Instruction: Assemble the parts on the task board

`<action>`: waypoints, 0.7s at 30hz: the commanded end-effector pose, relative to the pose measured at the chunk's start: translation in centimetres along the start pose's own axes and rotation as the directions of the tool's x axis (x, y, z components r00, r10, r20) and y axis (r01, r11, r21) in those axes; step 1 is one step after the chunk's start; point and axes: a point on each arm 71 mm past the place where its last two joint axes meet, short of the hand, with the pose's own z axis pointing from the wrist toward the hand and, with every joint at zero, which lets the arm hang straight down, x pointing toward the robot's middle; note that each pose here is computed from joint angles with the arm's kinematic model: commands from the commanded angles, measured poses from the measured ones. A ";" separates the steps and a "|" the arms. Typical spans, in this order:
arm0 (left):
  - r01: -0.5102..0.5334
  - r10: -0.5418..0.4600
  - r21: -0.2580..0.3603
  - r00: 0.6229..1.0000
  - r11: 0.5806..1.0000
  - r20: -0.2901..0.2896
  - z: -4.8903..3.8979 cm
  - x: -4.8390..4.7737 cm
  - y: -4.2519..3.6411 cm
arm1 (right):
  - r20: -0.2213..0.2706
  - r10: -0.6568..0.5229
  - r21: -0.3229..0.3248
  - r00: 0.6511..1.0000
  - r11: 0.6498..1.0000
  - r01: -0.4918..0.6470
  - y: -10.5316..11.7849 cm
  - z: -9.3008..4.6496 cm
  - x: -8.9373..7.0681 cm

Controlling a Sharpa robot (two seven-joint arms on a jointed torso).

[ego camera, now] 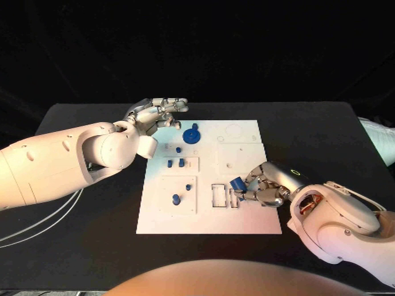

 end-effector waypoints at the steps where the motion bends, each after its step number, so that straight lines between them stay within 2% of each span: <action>1: 0.005 -0.005 0.004 1.000 1.000 -0.025 0.03 0.33 -0.03 | 0.001 0.055 0.010 0.998 0.998 -0.055 0.3 0.0 0.1; 13: 0.006 -0.006 0.003 1.000 1.000 -0.028 0.09 0.51 0.01 | -0.144 0.032 -0.002 0.989 0.999 -0.033 1.8 1.1 1.9; 21: 0.006 -0.006 0.003 1.000 1.000 -0.028 0.11 0.56 0.02 | -0.164 0.020 -0.010 0.986 1.000 -0.022 2.2 1.4 2.2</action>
